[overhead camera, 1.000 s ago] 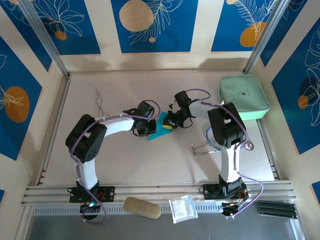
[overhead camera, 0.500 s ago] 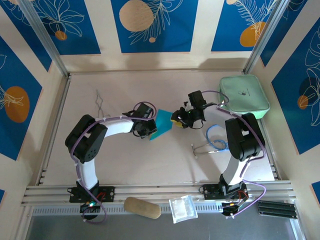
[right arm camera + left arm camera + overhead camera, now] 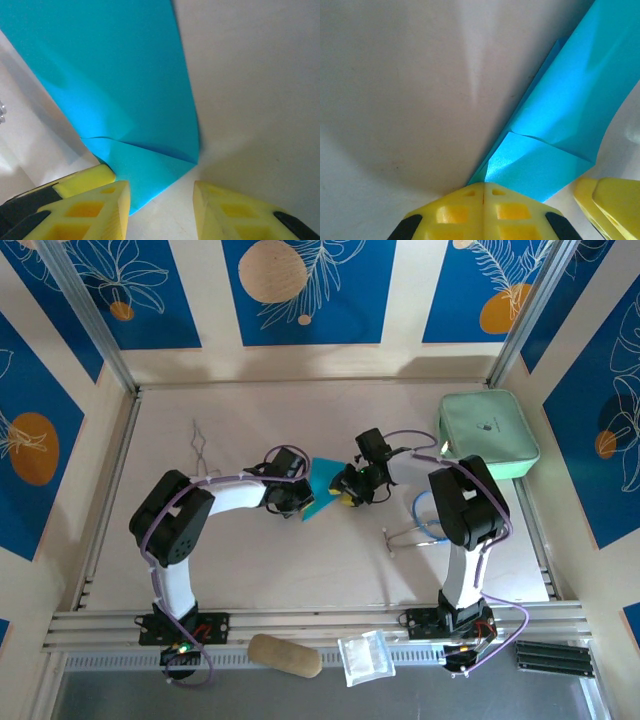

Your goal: Fold a paper plane with a square sheet of paper (pick it up from the middle)

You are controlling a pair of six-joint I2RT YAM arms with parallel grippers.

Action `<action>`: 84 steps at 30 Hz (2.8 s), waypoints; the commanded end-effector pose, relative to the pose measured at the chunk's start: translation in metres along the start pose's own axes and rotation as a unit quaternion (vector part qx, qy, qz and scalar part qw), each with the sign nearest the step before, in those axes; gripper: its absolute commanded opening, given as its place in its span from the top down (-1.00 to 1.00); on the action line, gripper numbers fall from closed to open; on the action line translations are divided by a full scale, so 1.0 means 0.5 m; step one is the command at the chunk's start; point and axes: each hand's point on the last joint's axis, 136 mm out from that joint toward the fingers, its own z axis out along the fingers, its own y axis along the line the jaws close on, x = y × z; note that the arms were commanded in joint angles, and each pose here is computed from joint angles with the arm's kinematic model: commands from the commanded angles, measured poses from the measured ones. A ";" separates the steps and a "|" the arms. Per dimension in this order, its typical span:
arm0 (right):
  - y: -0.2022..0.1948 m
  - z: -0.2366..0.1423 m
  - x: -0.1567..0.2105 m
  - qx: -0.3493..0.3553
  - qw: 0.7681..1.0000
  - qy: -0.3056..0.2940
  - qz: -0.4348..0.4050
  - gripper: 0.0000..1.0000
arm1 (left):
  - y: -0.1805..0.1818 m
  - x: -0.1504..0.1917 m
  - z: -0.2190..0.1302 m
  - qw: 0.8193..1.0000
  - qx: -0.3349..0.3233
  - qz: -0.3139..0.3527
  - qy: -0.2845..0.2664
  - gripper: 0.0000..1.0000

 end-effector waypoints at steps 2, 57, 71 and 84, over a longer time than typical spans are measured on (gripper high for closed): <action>0.002 0.003 -0.006 0.014 1.000 0.000 0.005 0.24 | 0.061 0.031 0.021 0.999 -0.045 -0.014 0.025 0.88; 0.030 -0.065 -0.028 -0.073 0.996 -0.053 0.000 1.00 | -0.070 -0.016 -0.130 0.937 -0.033 0.330 -0.113 -0.45; 0.024 -0.083 -0.028 -0.055 0.996 -0.050 0.049 1.00 | -0.120 0.049 -0.087 0.796 0.001 0.580 -0.173 -0.69; 0.033 -0.090 -0.025 -0.059 0.996 -0.034 0.064 1.00 | -0.114 0.095 -0.024 0.708 0.054 0.682 -0.174 -0.30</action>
